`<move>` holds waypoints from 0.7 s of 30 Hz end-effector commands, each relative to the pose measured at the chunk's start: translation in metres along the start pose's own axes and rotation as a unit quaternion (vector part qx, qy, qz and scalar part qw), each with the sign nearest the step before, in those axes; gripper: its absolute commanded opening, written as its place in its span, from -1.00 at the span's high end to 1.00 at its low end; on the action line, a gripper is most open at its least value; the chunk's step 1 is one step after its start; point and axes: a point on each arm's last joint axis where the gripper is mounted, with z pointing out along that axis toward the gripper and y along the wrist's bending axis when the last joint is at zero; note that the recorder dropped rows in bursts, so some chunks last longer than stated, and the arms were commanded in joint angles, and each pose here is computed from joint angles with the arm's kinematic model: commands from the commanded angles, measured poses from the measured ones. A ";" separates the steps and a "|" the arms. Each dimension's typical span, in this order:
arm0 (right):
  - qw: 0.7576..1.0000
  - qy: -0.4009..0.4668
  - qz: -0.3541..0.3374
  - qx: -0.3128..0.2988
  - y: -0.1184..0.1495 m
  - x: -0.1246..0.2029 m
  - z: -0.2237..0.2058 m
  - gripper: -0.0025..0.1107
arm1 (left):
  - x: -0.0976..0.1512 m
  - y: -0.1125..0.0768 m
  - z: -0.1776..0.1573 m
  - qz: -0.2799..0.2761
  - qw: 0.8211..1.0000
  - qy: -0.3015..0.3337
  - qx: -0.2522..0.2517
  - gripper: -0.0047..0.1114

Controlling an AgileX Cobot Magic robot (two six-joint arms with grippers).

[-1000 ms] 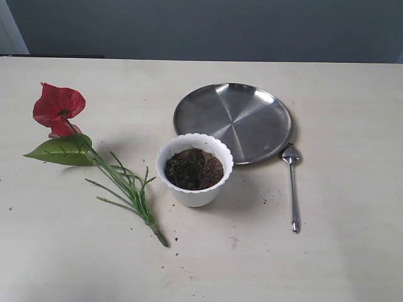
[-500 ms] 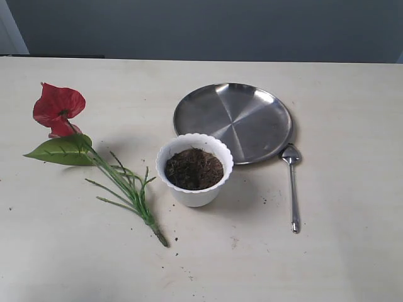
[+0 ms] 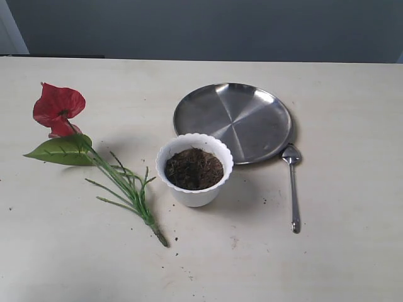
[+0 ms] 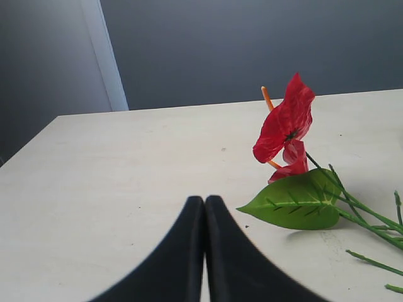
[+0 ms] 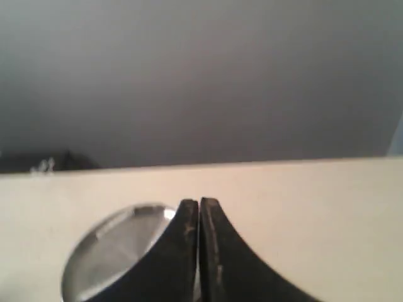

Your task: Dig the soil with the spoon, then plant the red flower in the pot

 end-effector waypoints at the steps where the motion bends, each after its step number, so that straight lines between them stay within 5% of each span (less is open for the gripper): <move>1: 0.976 0.207 -0.073 0.016 0.020 0.006 0.063 0.93 | -0.002 0.000 -0.001 -0.004 1.000 -0.006 0.004 0.91; 9: 0.878 0.467 -0.101 0.030 0.039 0.094 0.166 0.93 | -0.002 0.000 -0.001 -0.004 1.000 -0.006 0.004 0.91; 21: 0.871 0.487 -0.057 0.006 0.036 0.189 0.215 0.87 | -0.002 0.000 -0.001 -0.004 1.000 -0.006 0.004 0.91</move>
